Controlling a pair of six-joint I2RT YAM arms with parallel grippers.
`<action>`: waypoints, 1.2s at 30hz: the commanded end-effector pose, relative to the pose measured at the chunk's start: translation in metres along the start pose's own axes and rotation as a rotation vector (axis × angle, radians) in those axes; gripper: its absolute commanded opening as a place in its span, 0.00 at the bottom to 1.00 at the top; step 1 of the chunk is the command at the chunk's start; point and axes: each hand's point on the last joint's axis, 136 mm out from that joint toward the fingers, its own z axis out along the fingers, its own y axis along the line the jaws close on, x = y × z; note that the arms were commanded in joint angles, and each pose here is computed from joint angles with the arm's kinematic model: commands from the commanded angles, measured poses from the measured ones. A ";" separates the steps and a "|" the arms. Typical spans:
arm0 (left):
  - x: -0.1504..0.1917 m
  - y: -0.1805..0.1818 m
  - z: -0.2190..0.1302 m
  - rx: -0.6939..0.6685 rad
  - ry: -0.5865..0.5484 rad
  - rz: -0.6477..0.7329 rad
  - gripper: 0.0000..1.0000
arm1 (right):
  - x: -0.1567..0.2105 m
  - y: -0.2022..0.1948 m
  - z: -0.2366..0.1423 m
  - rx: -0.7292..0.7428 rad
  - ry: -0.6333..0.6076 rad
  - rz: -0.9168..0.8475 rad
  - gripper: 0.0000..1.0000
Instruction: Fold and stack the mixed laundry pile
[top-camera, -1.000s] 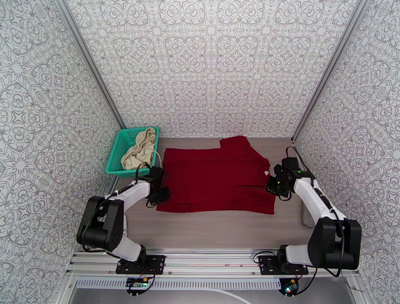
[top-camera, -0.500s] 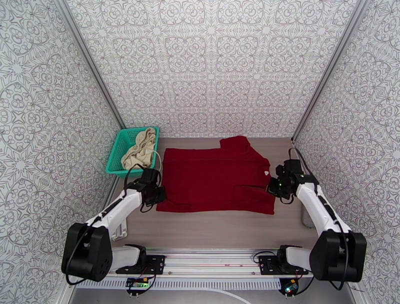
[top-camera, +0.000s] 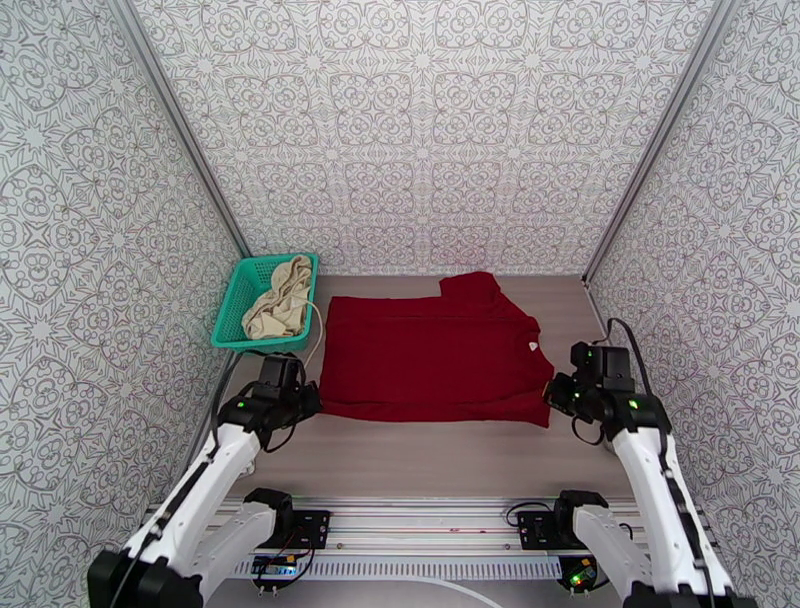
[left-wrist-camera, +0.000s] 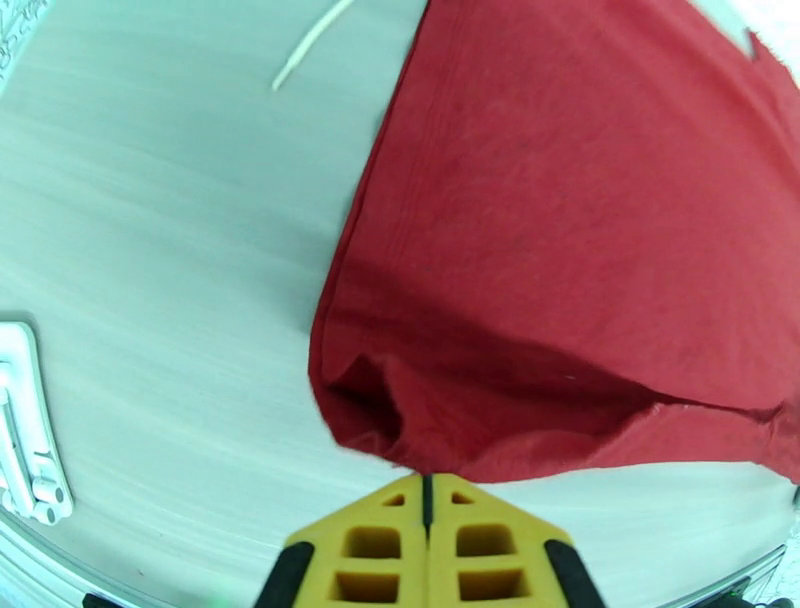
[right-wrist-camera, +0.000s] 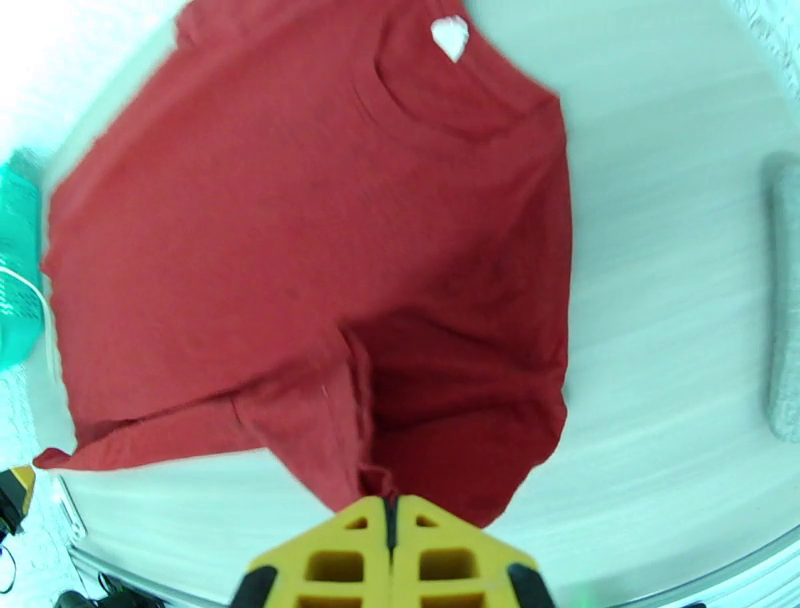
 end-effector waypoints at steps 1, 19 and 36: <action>-0.008 -0.001 -0.005 -0.008 -0.011 -0.018 0.00 | -0.021 0.006 -0.001 0.002 -0.054 0.002 0.00; -0.082 -0.015 0.014 0.044 -0.030 -0.046 0.00 | -0.112 0.040 0.000 -0.035 -0.193 -0.082 0.00; -0.099 -0.017 0.048 0.064 -0.036 -0.058 0.00 | -0.118 0.042 0.026 -0.052 -0.160 -0.072 0.00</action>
